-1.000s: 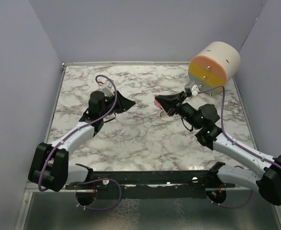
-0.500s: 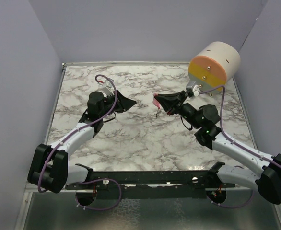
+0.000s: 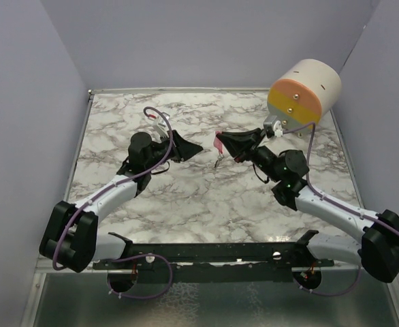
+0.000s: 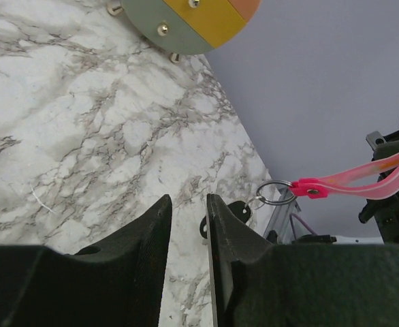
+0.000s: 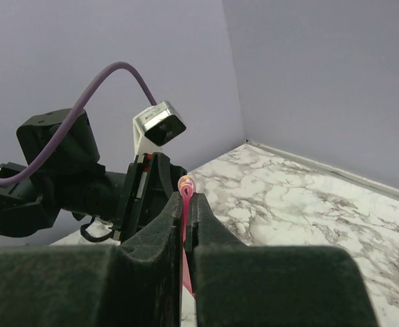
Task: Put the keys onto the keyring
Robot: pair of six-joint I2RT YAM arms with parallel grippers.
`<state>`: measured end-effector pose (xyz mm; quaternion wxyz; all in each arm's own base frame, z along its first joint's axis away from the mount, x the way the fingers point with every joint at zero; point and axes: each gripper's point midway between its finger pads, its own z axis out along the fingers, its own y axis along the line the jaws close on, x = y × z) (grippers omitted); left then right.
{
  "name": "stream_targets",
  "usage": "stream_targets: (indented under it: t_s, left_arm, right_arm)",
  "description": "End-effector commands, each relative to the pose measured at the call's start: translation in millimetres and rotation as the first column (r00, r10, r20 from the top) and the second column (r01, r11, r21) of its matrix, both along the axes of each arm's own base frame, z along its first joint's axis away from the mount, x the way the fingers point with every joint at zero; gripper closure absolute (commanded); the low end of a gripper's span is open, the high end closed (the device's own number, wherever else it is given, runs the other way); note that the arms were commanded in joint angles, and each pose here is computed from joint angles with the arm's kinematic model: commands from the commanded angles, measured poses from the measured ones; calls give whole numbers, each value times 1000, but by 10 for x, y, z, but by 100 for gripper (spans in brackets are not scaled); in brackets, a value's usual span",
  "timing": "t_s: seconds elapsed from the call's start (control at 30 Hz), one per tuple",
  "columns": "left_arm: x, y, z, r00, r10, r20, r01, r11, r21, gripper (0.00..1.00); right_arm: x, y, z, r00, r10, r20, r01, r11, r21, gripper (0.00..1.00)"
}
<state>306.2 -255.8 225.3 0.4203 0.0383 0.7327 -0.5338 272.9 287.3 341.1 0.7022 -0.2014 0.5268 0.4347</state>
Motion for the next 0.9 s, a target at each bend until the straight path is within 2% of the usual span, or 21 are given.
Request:
stream_targets:
  t_s: [0.0,0.33,0.6,0.87]
  left_arm:
    - [-64,-179,100,997,-68,41,69,997,-23,70]
    - [-116,-457,69,991,-132,36,133,991,-20,69]
    - [-68,-534,-11,993,-119,14,120,993,-13,69]
    - [-120,-570,-53,990,-140,23,140,990,1,63]
  right_arm:
    - [-28,3,166,999,8,51,-12,997,81,99]
    - [3,52,205,997,16,79,-23,996,86,99]
    - [-18,59,181,996,25,84,-32,996,77,99]
    - [17,-7,199,997,-16,75,10,997,75,99]
